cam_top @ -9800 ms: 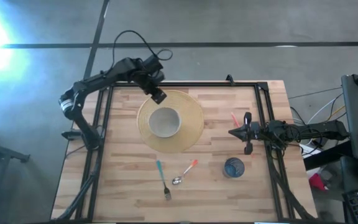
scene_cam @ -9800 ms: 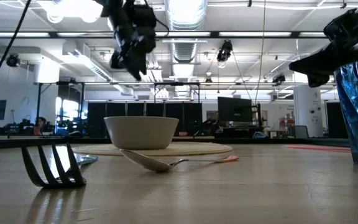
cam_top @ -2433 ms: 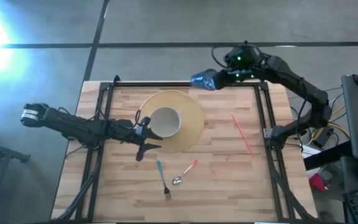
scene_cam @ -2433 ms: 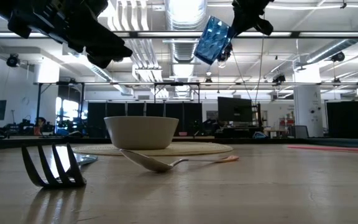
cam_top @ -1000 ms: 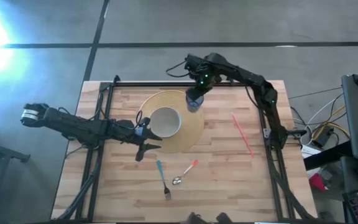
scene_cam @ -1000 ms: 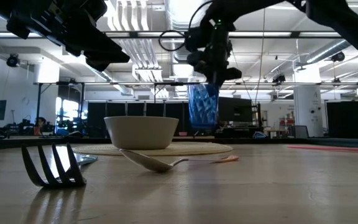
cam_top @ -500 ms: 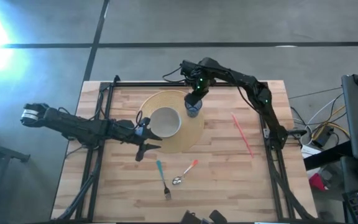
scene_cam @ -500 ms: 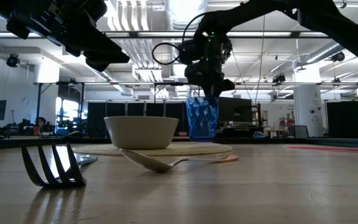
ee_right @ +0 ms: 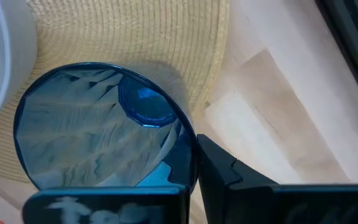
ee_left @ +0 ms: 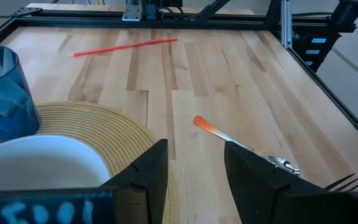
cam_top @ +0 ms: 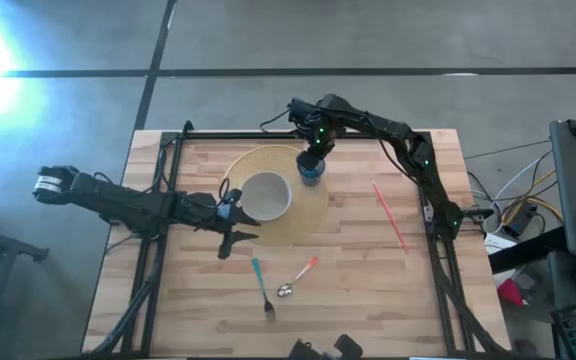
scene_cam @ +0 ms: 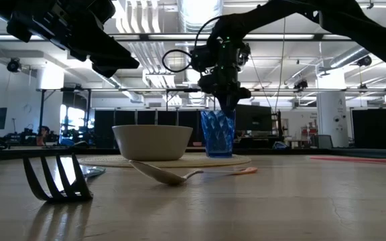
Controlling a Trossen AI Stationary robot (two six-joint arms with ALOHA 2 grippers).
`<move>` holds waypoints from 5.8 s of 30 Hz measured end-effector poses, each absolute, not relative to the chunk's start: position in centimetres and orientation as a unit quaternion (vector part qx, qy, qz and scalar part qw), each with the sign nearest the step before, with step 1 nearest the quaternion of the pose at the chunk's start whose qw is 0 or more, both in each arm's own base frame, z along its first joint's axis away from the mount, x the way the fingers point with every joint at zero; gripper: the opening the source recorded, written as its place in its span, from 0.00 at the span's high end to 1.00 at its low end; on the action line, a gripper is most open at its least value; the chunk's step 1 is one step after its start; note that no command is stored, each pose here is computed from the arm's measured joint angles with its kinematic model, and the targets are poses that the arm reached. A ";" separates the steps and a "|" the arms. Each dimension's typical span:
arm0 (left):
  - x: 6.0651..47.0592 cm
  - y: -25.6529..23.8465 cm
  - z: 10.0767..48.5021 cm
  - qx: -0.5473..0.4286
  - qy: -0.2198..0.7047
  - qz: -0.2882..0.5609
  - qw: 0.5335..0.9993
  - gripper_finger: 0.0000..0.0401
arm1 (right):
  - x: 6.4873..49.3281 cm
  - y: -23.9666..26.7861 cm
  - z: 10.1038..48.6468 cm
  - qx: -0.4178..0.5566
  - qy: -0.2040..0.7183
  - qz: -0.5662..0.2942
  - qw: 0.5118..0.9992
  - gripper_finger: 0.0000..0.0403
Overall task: Pick & Place Utensil
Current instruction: Put the blue cup on the brown mat to the top right of the gray bowl, then put the orange spoon into the gray bowl
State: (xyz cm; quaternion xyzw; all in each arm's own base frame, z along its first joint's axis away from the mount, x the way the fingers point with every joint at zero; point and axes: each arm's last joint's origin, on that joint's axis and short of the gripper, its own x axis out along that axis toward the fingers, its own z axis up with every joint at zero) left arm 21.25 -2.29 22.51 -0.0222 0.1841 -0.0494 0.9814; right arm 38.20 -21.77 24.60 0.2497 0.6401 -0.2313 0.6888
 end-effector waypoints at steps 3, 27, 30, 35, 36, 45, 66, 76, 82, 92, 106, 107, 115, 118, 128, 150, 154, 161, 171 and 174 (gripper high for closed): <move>21.3 -2.3 22.5 -0.022 0.185 -0.049 0.981 0.63 | 38.2 -21.7 24.6 0.249 0.641 -0.231 0.689 0.97; 21.2 -2.3 22.5 -0.022 0.187 -0.049 0.981 0.63 | 38.2 -21.5 24.5 0.243 0.648 -0.226 0.685 0.76; 21.2 -2.3 22.4 -0.022 0.187 -0.049 0.981 0.63 | 38.1 -21.4 24.7 0.243 0.647 -0.226 0.686 0.70; 21.2 -2.3 22.4 -0.022 0.187 -0.049 0.981 0.63 | 38.1 -21.4 25.3 0.243 0.643 -0.227 0.690 0.63; 21.2 -2.3 22.4 -0.022 0.188 -0.049 0.981 0.63 | 38.1 -21.4 25.5 0.243 0.643 -0.226 0.690 0.62; 21.2 -2.3 22.4 -0.022 0.188 -0.049 0.981 0.63 | 38.0 -21.4 27.9 0.237 0.632 -0.225 0.703 0.57; 21.2 -2.3 22.3 -0.022 0.194 -0.049 0.980 0.63 | 34.3 -17.2 37.6 0.204 0.563 -0.209 0.773 0.62; 21.2 -2.3 22.3 -0.109 0.198 -0.031 0.974 0.63 | 30.1 -10.6 41.5 0.153 0.538 -0.235 0.795 0.66; 21.4 -2.3 23.1 -0.133 0.186 -0.028 0.973 0.63 | 27.1 -7.3 41.4 0.135 0.524 -0.253 0.802 0.69; 22.0 -2.3 28.5 -0.182 0.229 0.015 0.956 0.63 | 22.9 -5.0 38.7 0.143 0.465 -0.244 0.839 0.71; 22.1 -2.2 31.5 -0.371 0.374 0.160 0.835 0.63 | 20.1 -4.5 33.4 0.145 0.441 -0.242 0.852 0.71; 22.2 -2.3 31.4 -0.384 0.382 0.166 0.824 0.63 | 20.0 -4.4 33.2 0.145 0.440 -0.242 0.853 0.71; 24.1 -3.8 29.7 -0.476 0.451 0.177 0.734 0.63 | 20.0 -4.4 31.4 0.133 0.455 -0.237 0.848 0.75; 24.9 -4.7 28.9 -0.494 0.468 0.192 0.707 0.63 | 20.2 -4.5 30.6 0.121 0.459 -0.230 0.849 0.76; 26.8 -8.6 27.2 -0.525 0.496 0.230 0.653 0.63 | 20.5 -4.5 27.9 0.120 0.459 -0.229 0.850 0.79; 36.8 -13.1 26.6 -0.375 0.521 0.154 0.752 0.63 | 20.8 -4.6 27.4 0.122 0.448 -0.229 0.856 0.78; 38.1 -13.5 26.0 -0.335 0.525 0.145 0.769 0.63 | 20.8 -4.6 27.4 0.123 0.448 -0.229 0.855 0.78; 39.0 -13.4 25.2 -0.268 0.522 0.155 0.794 0.63 | 20.8 -4.6 27.4 0.123 0.447 -0.229 0.856 0.82; 39.9 -13.5 22.7 -0.202 0.531 0.168 0.806 0.63 | 20.8 -4.6 27.4 0.133 0.444 -0.235 0.854 0.81; 40.2 -13.6 22.0 -0.189 0.528 0.173 0.809 0.63 | 20.8 -4.6 27.4 0.142 0.442 -0.239 0.853 0.80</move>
